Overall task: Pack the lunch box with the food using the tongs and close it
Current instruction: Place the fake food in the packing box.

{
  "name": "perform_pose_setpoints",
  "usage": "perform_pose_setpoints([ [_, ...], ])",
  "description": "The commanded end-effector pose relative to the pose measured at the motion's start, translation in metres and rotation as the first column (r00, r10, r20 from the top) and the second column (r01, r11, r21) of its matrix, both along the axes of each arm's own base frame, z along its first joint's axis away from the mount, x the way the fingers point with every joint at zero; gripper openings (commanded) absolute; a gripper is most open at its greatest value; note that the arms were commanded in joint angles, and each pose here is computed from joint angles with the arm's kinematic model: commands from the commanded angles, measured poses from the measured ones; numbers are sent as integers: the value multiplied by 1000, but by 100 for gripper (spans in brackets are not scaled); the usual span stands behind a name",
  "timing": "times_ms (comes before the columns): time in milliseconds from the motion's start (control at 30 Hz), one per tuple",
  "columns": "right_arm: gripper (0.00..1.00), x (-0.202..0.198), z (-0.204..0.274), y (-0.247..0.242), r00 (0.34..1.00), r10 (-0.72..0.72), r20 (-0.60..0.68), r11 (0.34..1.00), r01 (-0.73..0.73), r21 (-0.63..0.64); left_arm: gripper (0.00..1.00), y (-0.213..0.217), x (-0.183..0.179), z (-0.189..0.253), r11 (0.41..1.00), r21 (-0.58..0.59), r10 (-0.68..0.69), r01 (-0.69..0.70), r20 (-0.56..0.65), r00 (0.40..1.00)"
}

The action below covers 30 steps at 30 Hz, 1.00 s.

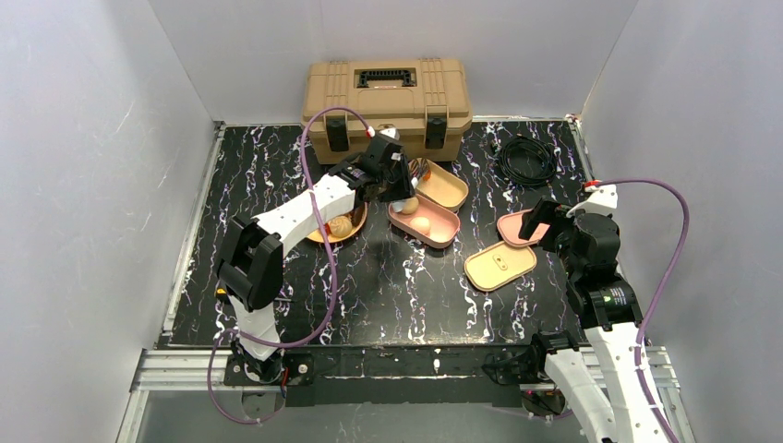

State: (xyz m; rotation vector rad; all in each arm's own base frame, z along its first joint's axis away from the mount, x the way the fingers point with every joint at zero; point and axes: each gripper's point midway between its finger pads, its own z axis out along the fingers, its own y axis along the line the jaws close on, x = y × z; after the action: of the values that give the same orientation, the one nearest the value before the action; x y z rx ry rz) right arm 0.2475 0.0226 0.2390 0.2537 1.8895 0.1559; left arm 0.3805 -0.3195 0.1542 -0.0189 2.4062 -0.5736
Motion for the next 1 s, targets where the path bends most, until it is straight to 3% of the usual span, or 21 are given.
perform_pose_setpoints([
  [0,100,1,22,-1,997,-1,71,1000,1,-1,34,-4,9,36,999,-32,-4,6,78,997],
  [267,100,0,23,-2,997,-5,72,1000,5,-4,30,8,-2,60,999,-15,-27,29,119,993],
  [533,100,-1,24,-2,997,-5,76,1000,5,-3,30,82,-65,95,987,144,-99,73,179,979],
  [767,100,-1,24,-3,998,-5,70,1000,5,-4,30,160,-124,62,950,296,-120,97,61,991],
  [967,100,-2,24,-4,998,-8,59,1000,9,-10,32,208,-136,33,968,252,-12,7,20,1000],
])
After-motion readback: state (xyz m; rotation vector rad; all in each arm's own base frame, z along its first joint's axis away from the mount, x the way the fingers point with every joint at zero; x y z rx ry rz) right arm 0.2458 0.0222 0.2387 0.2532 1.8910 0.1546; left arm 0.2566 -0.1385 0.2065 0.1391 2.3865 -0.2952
